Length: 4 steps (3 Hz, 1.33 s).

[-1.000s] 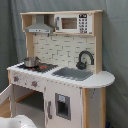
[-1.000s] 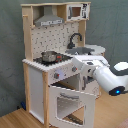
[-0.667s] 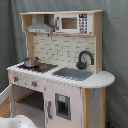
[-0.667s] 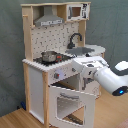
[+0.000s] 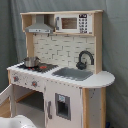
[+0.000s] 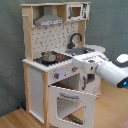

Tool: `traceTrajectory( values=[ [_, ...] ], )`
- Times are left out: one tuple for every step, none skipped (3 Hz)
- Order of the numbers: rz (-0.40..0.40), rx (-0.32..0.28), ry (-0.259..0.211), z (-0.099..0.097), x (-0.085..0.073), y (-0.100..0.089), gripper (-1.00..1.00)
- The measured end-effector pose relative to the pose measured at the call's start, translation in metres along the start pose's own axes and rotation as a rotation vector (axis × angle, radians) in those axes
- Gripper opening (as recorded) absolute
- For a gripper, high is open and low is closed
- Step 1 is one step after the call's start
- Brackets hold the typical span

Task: Play with the kitchen

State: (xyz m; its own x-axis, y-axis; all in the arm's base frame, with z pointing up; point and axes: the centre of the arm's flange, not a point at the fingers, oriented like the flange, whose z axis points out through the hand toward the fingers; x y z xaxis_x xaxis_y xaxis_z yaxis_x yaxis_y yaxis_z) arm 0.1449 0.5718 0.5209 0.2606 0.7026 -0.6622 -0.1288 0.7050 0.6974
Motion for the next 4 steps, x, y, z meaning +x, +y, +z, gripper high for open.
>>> traceTrajectory(
  values=[
    [-0.017,0.011,0.029,0.014,-0.024,-0.006,1.00],
    [-0.028,0.023,0.044,0.022,-0.045,-0.013,1.00],
    [-0.036,0.037,0.058,0.026,-0.068,-0.021,1.00],
    [-0.044,0.053,0.071,0.028,-0.089,-0.030,1.00]
  ],
)
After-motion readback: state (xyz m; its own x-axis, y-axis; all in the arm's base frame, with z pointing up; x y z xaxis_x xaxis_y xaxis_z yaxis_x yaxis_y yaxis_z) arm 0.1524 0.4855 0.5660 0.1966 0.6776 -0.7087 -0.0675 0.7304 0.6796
